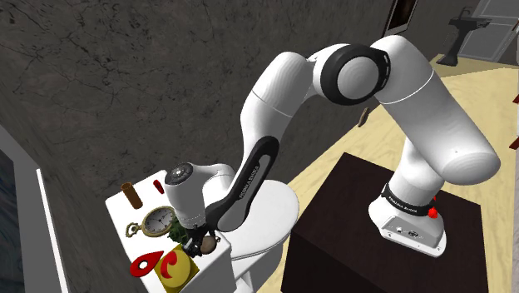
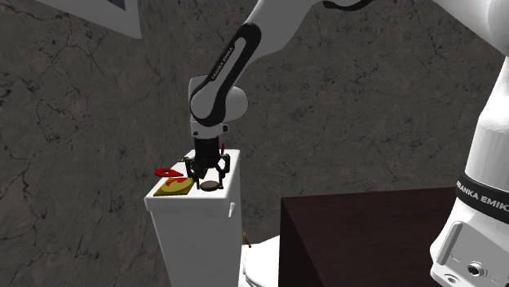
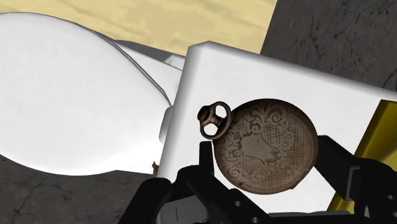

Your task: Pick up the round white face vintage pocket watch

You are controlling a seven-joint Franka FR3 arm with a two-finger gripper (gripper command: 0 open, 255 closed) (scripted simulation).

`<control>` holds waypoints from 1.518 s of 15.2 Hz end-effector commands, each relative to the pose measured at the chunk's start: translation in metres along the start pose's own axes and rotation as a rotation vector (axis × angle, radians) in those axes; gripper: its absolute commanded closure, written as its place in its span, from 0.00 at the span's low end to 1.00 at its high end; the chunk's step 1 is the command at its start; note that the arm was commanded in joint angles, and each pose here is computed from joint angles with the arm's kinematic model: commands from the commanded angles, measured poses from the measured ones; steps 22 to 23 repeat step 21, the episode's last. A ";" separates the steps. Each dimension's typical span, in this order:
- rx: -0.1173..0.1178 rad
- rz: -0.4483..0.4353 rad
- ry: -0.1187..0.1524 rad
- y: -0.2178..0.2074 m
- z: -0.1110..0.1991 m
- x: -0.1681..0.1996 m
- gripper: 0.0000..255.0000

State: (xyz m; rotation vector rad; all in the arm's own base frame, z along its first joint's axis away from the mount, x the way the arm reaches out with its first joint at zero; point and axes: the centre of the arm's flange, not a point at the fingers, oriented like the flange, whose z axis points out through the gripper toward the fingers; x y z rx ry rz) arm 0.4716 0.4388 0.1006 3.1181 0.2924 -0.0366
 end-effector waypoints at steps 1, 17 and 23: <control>0.000 0.000 -0.001 0.000 0.000 0.000 1.00; 0.000 0.000 -0.001 0.000 -0.069 -0.002 1.00; 0.000 0.000 -0.001 0.000 -0.080 -0.002 1.00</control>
